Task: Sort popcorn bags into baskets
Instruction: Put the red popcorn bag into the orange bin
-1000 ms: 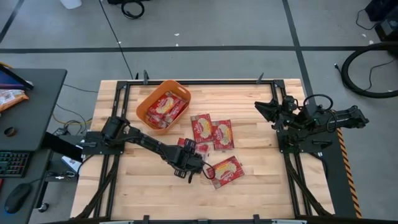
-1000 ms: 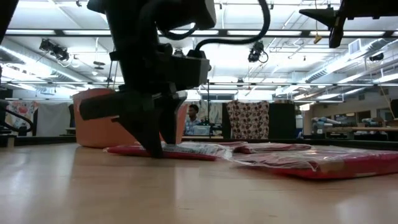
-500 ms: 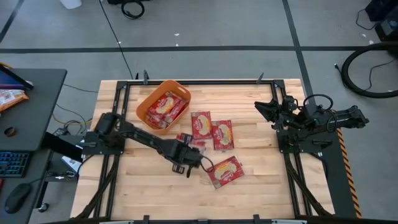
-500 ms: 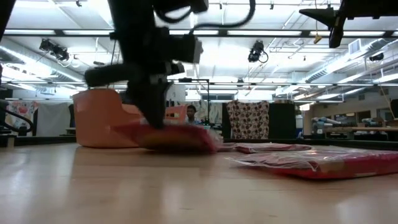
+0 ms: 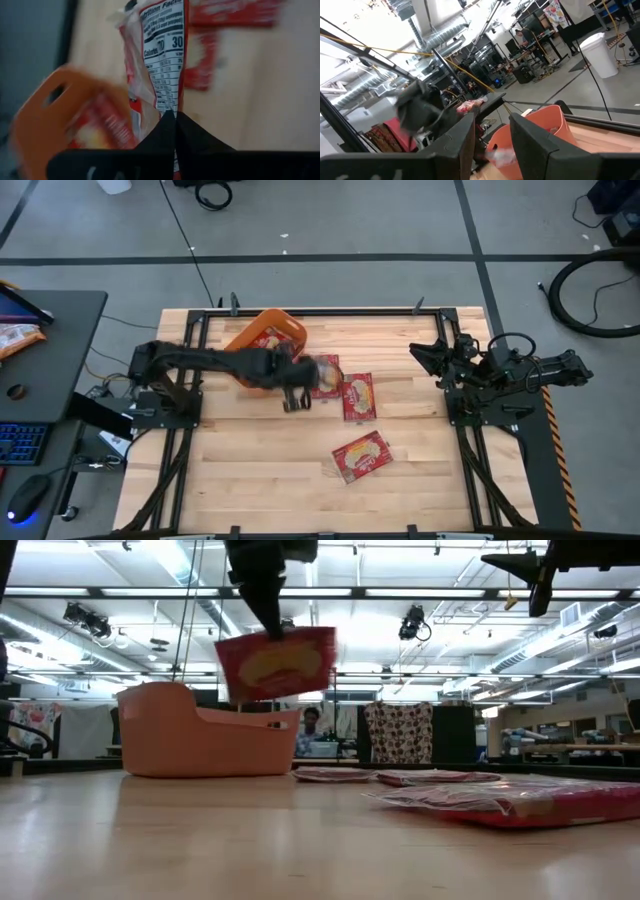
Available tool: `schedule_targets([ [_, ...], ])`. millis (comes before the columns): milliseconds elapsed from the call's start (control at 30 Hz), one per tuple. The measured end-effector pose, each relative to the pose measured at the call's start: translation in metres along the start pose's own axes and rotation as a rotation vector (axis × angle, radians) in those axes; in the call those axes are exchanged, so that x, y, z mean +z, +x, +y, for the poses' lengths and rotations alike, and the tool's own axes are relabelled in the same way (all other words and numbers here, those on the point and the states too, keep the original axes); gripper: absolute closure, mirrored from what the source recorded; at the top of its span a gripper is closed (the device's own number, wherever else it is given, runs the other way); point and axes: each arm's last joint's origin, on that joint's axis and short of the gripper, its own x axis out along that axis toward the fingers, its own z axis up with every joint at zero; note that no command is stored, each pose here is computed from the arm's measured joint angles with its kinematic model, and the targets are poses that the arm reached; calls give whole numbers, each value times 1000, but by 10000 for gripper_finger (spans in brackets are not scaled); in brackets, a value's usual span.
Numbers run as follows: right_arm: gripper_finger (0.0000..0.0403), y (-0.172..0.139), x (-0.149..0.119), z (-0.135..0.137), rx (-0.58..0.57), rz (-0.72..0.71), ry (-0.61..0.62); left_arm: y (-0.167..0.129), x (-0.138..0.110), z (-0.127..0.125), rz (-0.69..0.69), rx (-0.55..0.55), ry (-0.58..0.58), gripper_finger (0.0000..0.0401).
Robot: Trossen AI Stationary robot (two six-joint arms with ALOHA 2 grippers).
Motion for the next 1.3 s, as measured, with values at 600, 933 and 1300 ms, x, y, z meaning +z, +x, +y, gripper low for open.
schedule_targets([
  [600, 273, 0, 1, 0, 5, -9, 9, 62, -38, 107, 309, 102, -405, 283],
  [933, 273, 0, 1, 1, 5, -10, 6, 55, 4, 48, -22, -257, -23, 240],
  [1300, 273, 0, 1, 1, 5, -10, 15, 111, 16, -22, 4, -99, 307, 236],
])
